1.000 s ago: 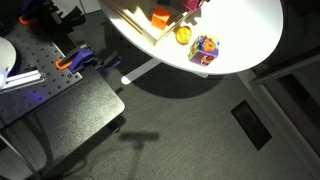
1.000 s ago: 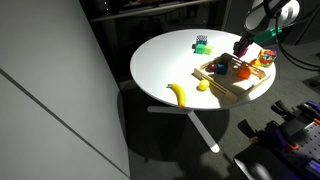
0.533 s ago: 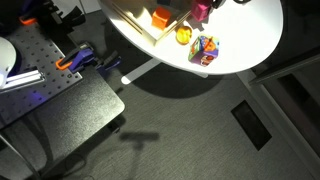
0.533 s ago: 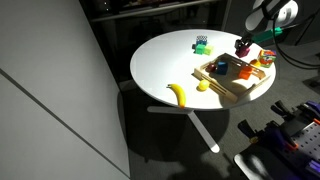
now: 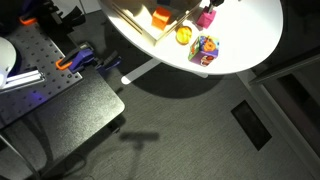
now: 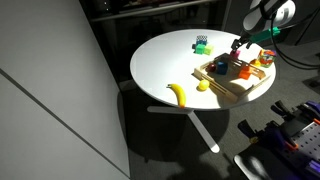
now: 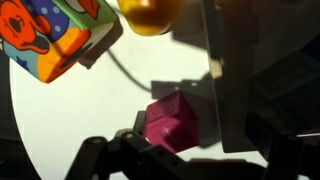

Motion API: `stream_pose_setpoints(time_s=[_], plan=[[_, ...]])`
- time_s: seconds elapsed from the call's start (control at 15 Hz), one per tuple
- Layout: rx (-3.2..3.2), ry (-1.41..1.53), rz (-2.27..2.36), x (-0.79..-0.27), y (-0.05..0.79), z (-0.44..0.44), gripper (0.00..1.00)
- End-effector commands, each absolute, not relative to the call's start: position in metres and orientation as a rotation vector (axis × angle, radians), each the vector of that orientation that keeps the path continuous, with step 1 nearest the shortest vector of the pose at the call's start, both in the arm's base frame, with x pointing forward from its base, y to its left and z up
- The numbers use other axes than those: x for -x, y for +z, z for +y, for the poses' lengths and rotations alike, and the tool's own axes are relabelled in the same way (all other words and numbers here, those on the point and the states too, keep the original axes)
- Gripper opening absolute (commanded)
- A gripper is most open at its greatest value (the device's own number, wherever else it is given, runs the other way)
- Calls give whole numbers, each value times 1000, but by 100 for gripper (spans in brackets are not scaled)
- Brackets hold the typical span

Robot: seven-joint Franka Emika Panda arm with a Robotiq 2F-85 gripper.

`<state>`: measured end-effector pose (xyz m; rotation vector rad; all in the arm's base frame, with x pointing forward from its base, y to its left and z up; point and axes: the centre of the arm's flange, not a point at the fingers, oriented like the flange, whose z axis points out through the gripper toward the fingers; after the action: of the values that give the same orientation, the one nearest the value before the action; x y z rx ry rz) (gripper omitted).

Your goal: Remove the mulberry pink block from the wooden bowl and place drop it on the table

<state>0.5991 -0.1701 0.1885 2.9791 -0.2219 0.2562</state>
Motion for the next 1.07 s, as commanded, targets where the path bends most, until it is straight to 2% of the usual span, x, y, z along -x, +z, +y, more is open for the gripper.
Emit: stream_pose_setpoints(time_s=[0.0,1.0], plan=[[-3014,217,-148,-591,207,-161,100],[-3071,-85,-4,-540,255,-120,100]])
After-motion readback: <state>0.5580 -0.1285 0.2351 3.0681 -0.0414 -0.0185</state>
